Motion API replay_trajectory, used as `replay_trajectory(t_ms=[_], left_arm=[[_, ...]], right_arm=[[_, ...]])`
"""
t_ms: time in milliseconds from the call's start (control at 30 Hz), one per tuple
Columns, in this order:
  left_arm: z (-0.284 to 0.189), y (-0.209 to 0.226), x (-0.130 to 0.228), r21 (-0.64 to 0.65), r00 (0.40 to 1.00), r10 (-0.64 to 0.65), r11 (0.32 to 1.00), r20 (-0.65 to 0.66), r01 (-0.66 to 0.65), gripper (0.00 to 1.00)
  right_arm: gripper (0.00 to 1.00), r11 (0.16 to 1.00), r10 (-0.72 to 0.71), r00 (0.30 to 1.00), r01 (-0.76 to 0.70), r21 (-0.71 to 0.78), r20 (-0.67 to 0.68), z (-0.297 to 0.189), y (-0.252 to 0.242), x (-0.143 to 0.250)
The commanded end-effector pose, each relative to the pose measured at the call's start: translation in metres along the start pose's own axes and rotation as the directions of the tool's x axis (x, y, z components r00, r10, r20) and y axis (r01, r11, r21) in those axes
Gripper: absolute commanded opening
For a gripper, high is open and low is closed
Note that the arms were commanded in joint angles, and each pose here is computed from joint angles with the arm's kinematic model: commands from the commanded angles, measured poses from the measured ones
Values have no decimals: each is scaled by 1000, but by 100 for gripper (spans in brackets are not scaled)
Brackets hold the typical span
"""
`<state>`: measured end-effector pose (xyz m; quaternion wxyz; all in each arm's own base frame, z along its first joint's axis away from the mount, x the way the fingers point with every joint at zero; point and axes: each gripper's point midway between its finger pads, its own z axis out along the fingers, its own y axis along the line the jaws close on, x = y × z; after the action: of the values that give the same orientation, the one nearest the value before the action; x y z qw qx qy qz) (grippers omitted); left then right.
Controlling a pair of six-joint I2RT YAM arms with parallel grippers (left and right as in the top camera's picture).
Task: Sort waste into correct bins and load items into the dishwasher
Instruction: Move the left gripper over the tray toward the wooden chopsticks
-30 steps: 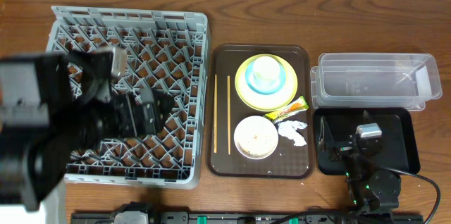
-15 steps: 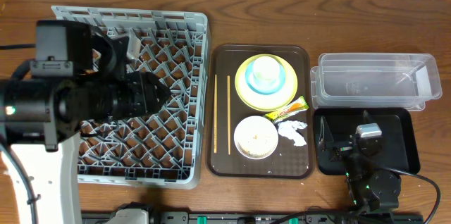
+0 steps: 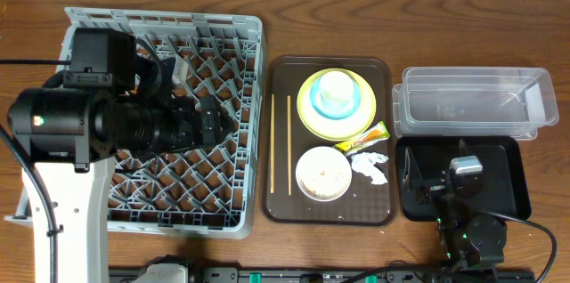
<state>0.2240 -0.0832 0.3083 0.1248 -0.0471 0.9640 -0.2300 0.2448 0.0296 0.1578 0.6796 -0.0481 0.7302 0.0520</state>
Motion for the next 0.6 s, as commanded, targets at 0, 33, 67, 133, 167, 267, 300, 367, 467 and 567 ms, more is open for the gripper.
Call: replay_trajectory(t_ms=[0,33,67,133,167,267,300,367,467,567], left_arm=[[9,1,2,-5,1000,11,1000,-27,-11,62],[13,1,2,-3,999,17,1000,-31,-17,53],[18,1,1,-2,999,23,1000,-37,-23,49],[30,2,2,0,998,34,999,-53,-34,47],[36,2,2,-1,998,31,1000,-62,-31,47],[57,10,3,-43,997,-20,999,-76,17,44],[64,14,2,-70,997,-37,997,-72,32,44],[80,23,0,-134,996,-71,989,-54,63,44],[102,25,2,-183,995,-91,980,-39,82,41],[126,19,6,-208,999,-30,978,-28,24,40]], right_arm=[[99,1000,-11,1000,11,-6,-3,0,2,1],[99,1000,-11,1000,11,-6,-3,0,2,1],[99,1000,-11,1000,11,-6,-3,0,2,1],[99,1000,-11,1000,10,-6,-3,0,2,1],[99,1000,-11,1000,11,-6,-3,0,2,1],[99,1000,-11,1000,11,-6,-3,0,2,1],[99,1000,-11,1000,11,-6,-3,0,2,1],[99,1000,-11,1000,10,-6,-3,0,2,1],[99,1000,-11,1000,10,-6,-3,0,2,1],[99,1000,-11,1000,11,-6,-3,0,2,1]])
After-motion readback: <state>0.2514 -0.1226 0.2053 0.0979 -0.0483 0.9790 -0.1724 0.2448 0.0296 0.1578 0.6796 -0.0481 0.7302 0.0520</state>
